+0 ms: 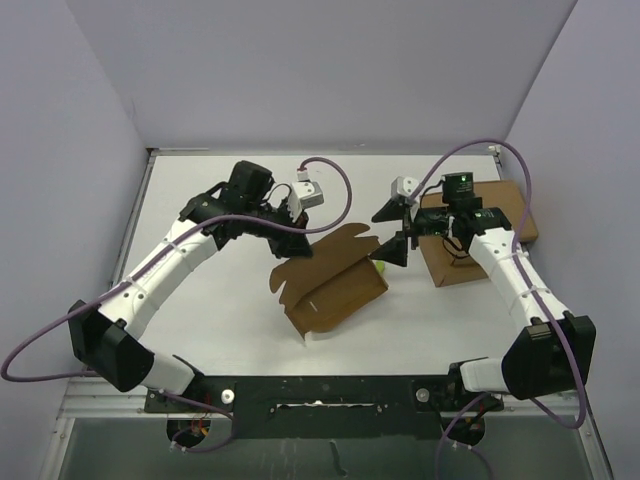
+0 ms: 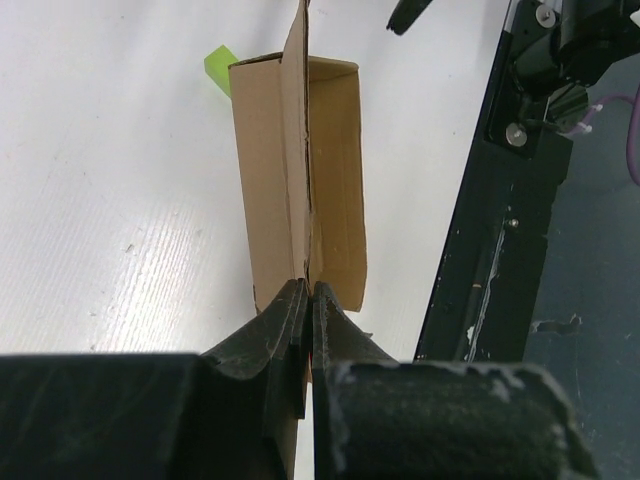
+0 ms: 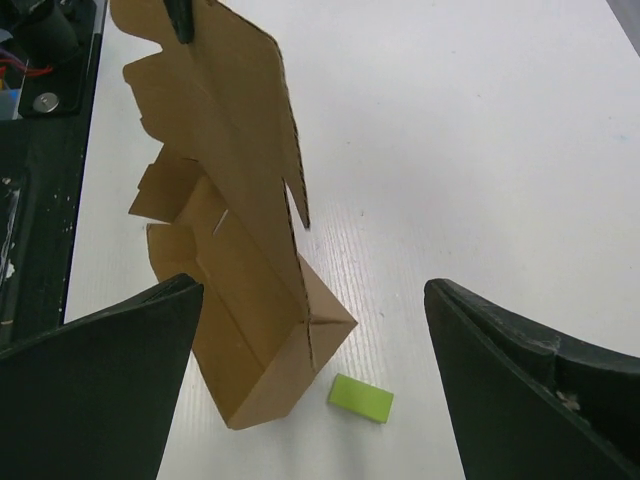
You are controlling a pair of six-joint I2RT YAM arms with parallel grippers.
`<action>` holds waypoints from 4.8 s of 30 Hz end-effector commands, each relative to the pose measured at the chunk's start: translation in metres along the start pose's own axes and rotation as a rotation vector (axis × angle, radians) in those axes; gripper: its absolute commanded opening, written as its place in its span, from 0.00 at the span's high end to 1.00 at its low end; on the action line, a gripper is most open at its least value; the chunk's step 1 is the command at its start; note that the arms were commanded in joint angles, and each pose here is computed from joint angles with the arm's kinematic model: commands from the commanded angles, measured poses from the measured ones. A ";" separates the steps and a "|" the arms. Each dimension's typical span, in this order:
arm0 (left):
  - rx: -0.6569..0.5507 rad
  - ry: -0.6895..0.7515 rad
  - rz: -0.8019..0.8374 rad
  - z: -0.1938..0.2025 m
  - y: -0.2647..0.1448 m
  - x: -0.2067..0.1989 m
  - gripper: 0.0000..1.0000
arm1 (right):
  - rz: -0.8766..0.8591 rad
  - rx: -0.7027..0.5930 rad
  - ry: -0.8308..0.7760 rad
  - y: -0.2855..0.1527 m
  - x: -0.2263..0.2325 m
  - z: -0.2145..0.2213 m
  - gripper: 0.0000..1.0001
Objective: Fold the paper box
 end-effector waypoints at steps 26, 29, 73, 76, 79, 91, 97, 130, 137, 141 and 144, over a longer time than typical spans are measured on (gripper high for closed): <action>0.010 0.127 -0.002 -0.018 0.008 -0.009 1.00 | -0.188 -0.016 0.007 0.033 0.031 0.005 0.72; 0.001 0.129 -0.006 -0.018 0.008 -0.009 1.00 | -0.191 -0.016 0.015 0.034 0.031 0.005 0.81; -0.750 -0.510 -0.112 0.062 -0.056 -0.017 0.37 | -0.167 -0.049 0.068 0.022 0.026 0.006 1.00; -0.763 -0.567 -0.083 0.072 -0.050 -0.016 0.37 | -0.160 -0.045 0.074 0.022 0.024 0.008 1.00; -0.770 -0.612 -0.050 0.081 -0.044 -0.015 0.38 | -0.153 -0.040 0.084 0.021 0.023 0.010 1.00; -0.708 -0.753 -0.058 0.111 -0.003 0.012 0.57 | -0.127 -0.030 0.113 0.021 0.017 0.017 1.00; -0.750 -0.697 -0.071 0.110 0.007 0.023 0.62 | -0.125 -0.027 0.120 0.021 0.016 0.019 1.00; -0.769 -0.565 -0.389 0.139 0.041 0.070 0.85 | -0.123 -0.034 0.142 0.021 0.016 0.020 1.00; -0.815 -0.537 -0.413 0.129 0.039 0.077 0.87 | -0.123 -0.034 0.144 0.021 0.016 0.021 1.00; -0.815 -0.533 -0.409 0.122 0.045 0.080 0.92 | -0.126 -0.035 0.145 0.021 0.016 0.021 1.00; -0.818 -0.535 -0.413 0.121 0.049 0.083 0.93 | -0.125 -0.034 0.147 0.021 0.016 0.021 1.00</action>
Point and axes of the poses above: each gripper's point midway between its finger pads, its own y axis out along the fingers, its own x axis along the line the jaws close on, z = x × y, the point moved 1 cm from there along -y, back along the fingers, and after that the axes turned 9 degrees about -y, right-handed, at the moved point
